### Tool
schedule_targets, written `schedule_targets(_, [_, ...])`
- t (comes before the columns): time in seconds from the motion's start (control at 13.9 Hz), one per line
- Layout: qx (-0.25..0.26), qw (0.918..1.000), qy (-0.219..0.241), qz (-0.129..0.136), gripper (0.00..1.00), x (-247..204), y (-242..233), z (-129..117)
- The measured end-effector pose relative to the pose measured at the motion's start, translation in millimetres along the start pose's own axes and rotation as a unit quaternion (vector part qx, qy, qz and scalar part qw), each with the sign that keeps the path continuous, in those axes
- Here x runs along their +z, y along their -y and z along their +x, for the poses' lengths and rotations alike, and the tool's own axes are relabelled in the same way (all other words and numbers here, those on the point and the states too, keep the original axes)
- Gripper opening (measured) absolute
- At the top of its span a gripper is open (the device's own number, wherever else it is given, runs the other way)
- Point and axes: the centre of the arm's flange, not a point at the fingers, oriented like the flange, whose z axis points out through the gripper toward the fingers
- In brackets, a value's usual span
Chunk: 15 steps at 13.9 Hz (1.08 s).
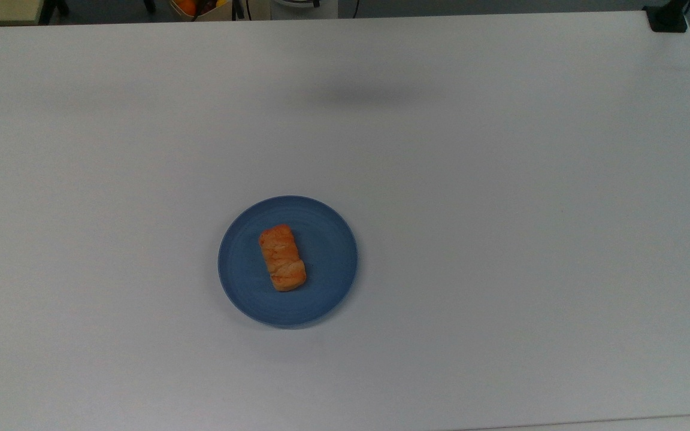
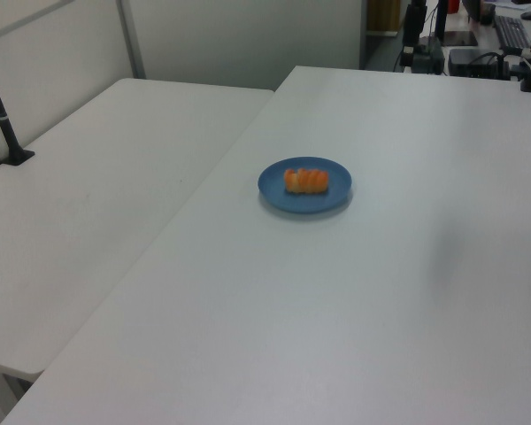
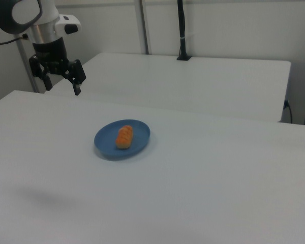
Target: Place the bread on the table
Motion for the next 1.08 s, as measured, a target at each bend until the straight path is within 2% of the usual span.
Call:
schedule_targets(0.65, [0.002,1.0,0.008,0.001,1.0,9.2,-2.0,3.2])
schedule_targets(0.79, [-0.002,1.0,0.008,0.001,1.0,24.3,-4.6,12.5])
schedule_targets(1.08, [-0.012,0.9995,-0.027,-0.006,1.0,49.6,-12.4,38.0])
